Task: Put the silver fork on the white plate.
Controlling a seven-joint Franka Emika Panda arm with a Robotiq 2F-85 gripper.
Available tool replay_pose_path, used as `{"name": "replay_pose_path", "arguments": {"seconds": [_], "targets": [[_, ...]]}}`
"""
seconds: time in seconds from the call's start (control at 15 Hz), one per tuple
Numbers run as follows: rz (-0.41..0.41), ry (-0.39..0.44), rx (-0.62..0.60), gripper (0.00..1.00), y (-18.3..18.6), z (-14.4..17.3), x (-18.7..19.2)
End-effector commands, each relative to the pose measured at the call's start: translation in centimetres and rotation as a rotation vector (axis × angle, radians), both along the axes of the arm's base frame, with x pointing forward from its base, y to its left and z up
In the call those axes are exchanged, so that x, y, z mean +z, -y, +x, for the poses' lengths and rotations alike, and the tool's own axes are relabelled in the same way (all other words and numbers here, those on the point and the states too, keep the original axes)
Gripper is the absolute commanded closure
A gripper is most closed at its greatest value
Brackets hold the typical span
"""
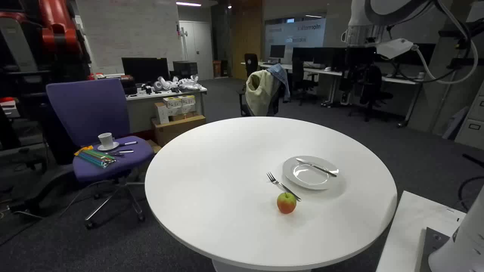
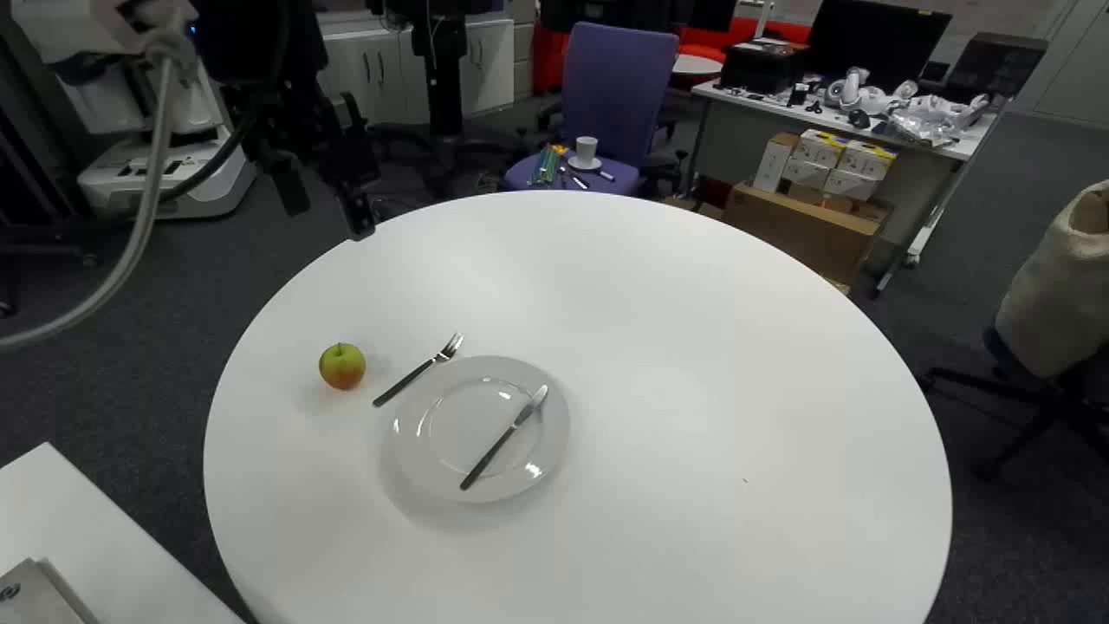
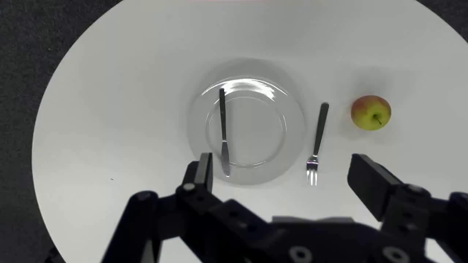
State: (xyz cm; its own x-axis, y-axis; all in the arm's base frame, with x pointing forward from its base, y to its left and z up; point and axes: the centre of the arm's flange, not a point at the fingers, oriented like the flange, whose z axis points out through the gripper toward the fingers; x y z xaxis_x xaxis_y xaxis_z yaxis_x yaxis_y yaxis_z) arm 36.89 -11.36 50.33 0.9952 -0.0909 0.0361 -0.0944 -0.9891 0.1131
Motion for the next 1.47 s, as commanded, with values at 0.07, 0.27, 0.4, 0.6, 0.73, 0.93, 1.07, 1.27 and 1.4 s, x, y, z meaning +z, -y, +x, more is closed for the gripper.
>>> {"name": "replay_pose_path", "arguments": {"seconds": [0.07, 0.27, 0.4, 0.6, 0.73, 0.93, 1.07, 1.27, 1.4], "targets": [[0.000, -0.001, 0.000, 0.00, 0.0, 0.0, 0.0], [0.000, 0.002, 0.000, 0.00, 0.0, 0.0, 0.1], [0.005, -0.002, 0.003, 0.00, 0.1, 0.2, -0.2], [0.001, -0.008, -0.002, 0.00, 0.2, 0.9, -1.1], [-0.002, -0.009, -0.003, 0.00, 0.1, 1.7, -2.0], [-0.016, 0.000, -0.002, 0.00, -0.3, 3.3, -3.4], [-0.020, 0.001, -0.011, 0.00, -0.6, 4.5, -4.5], [-0.020, 0.006, -0.049, 0.00, -1.2, 6.1, -6.1], [-0.001, 0.004, -0.085, 0.00, -1.7, 7.2, -7.1]]}}
